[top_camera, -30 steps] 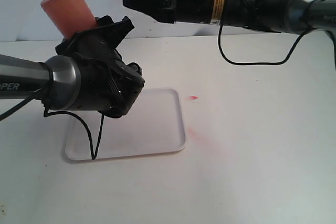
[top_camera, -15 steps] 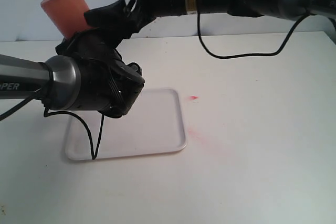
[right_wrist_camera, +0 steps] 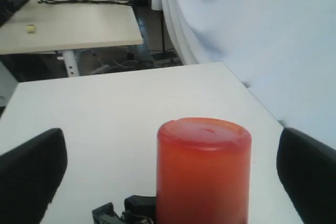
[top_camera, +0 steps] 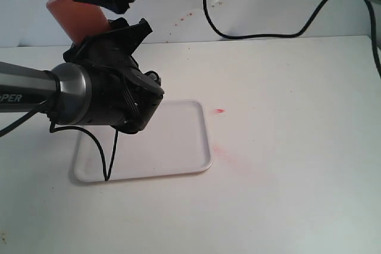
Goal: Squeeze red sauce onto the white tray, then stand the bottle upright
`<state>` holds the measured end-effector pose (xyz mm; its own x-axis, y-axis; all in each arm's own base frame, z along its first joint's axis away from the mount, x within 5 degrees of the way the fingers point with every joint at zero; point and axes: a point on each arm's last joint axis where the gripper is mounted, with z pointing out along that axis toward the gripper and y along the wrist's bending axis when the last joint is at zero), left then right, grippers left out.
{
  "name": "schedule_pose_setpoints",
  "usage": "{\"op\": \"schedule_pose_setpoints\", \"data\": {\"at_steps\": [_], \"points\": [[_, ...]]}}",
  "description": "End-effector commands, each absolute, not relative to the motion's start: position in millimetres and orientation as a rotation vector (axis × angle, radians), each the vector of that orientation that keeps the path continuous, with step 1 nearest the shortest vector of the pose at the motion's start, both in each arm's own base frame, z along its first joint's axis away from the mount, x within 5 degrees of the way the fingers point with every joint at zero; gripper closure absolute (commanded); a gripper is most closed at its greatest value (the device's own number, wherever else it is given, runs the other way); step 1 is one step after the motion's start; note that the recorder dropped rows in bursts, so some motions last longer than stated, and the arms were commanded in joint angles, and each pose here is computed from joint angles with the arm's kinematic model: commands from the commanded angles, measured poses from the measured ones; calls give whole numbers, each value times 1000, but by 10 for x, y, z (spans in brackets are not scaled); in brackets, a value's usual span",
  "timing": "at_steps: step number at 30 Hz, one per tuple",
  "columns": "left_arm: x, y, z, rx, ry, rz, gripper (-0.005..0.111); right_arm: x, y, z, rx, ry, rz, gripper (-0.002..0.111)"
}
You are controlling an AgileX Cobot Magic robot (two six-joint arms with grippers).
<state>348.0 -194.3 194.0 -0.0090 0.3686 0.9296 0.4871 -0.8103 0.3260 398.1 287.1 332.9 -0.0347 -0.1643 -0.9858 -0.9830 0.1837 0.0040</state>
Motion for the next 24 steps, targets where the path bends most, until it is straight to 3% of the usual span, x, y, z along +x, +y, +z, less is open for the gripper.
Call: {"op": "schedule_pose_setpoints", "data": {"at_steps": [1,6,24], "points": [[3468,-1954,2037,-2090,-898,-2041,107,4213,2688,3222,-1167,1486,1108,5],[3468,-1954,2037,-2090,-900,-2042,107,4418,2563,3020,-1203,1491,1190,5],[3447,-1991,2037,-2099,-874,-2041,107,4642,2596,2973,-1180,1480,1275,5]]}}
